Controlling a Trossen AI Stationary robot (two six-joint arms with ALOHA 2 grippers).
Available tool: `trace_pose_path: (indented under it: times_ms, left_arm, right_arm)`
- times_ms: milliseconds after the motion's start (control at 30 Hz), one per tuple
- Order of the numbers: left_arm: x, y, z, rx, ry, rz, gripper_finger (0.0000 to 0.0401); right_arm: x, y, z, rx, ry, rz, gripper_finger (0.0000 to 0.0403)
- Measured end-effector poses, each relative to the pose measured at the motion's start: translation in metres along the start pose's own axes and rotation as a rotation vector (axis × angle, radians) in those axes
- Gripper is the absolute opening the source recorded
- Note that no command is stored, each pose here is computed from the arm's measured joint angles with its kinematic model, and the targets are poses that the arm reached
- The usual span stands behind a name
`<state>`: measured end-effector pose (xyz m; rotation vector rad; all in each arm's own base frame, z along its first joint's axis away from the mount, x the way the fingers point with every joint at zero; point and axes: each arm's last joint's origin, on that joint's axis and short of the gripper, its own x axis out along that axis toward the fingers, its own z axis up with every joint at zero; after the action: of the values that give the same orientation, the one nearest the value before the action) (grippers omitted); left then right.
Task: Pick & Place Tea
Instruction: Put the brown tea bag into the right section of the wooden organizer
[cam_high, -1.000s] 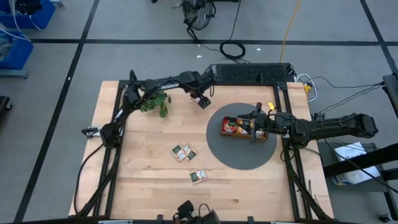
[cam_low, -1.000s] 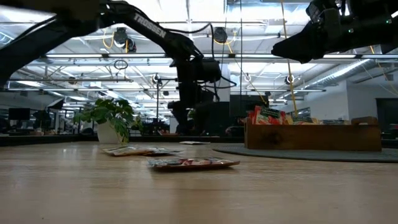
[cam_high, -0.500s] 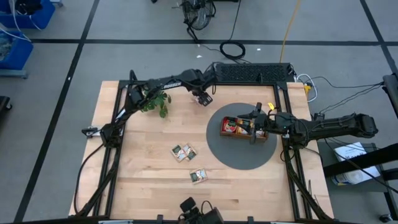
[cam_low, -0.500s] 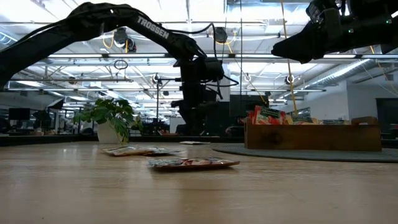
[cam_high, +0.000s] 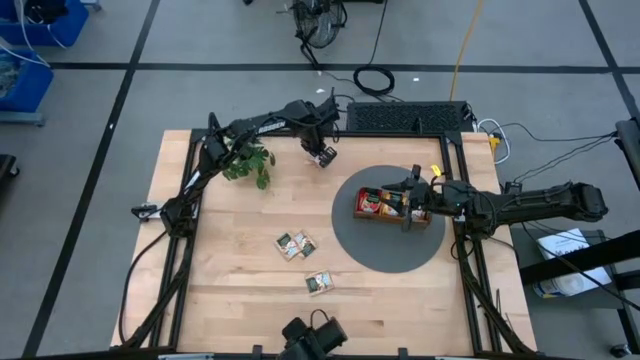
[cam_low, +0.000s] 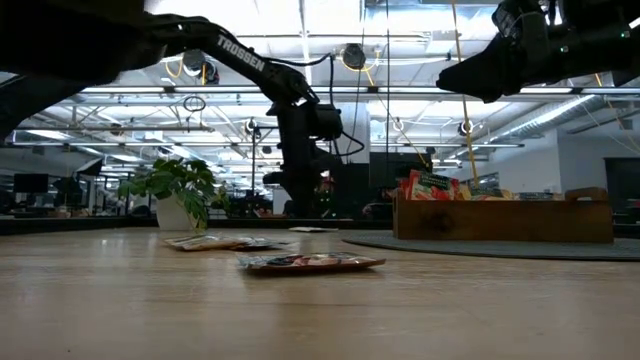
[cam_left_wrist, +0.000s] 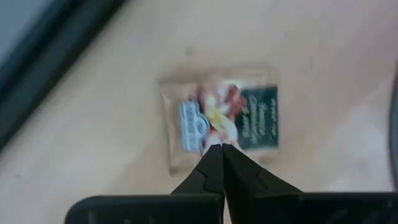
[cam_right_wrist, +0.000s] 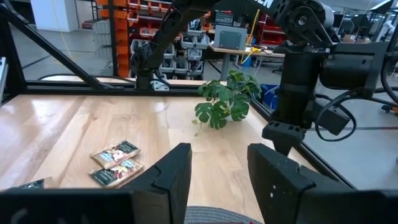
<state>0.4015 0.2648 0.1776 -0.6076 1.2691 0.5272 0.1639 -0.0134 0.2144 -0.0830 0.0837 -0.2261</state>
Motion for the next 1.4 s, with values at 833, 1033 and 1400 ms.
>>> trace_pose_path:
  times_ms: [833, 1033, 1400]
  left_arm:
    - [-0.006, -0.047, 0.032, -0.012, -0.44, -0.067, 0.0001]
    - [-0.027, -0.005, 0.009, 0.033, -0.111, 0.096, 0.0001]
    - [-0.003, 0.055, 0.002, -0.056, 0.048, -0.127, 0.0]
  right_arm:
    - [0.0, 0.001, 0.005, 0.05, -0.053, 0.051, 0.0141]
    - [0.0, 0.001, 0.005, 0.046, -0.052, 0.051, 0.0141]
    - [0.0, 0.001, 0.005, 0.047, -0.056, 0.051, 0.0141]
